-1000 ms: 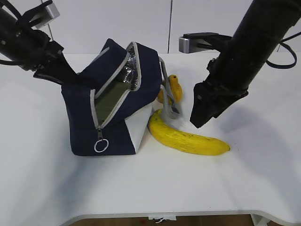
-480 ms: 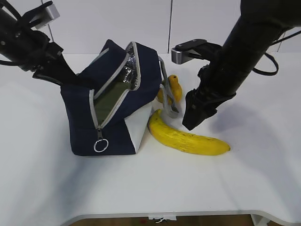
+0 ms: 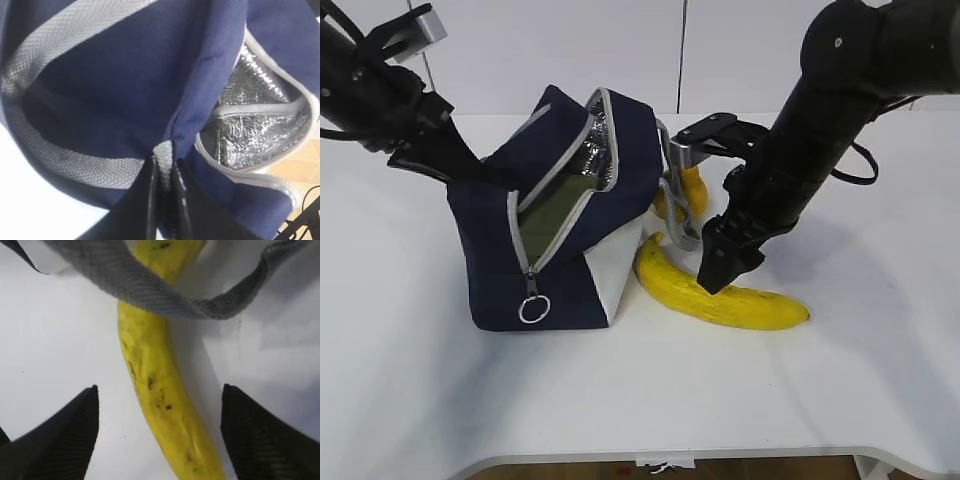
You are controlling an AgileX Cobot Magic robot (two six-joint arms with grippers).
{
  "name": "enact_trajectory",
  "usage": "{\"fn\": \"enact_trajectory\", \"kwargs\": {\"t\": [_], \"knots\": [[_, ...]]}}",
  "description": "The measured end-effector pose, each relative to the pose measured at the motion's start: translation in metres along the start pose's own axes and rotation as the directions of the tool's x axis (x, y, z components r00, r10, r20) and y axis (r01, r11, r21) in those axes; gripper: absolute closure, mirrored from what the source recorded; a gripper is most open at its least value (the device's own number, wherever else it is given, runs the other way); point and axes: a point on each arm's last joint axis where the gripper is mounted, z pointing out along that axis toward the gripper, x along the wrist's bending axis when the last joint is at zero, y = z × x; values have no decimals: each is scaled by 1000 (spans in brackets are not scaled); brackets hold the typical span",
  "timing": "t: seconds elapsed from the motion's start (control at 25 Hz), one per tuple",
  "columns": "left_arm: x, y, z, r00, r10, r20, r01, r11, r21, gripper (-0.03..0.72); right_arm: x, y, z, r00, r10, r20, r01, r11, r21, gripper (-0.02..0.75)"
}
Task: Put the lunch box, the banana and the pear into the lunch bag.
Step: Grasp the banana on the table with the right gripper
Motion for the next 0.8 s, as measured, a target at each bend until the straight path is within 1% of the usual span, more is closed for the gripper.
{"fn": "enact_trajectory", "kwargs": {"t": [0.28,0.44,0.64,0.8], "knots": [[2,-1,0,1000,12,-20,-12,1000,16,675,9,6,10,993,-114,-6,114,993,9,168],[2,-1,0,1000,13,-23,-13,1000,16,675,5,5,21,992,-130,8,129,991,33,168],[2,-1,0,1000,14,-24,-13,1000,17,675,2,6,27,991,-133,26,133,991,27,168],[2,-1,0,1000,14,-25,-13,1000,16,675,0,5,32,991,-131,22,131,991,36,185]]}}
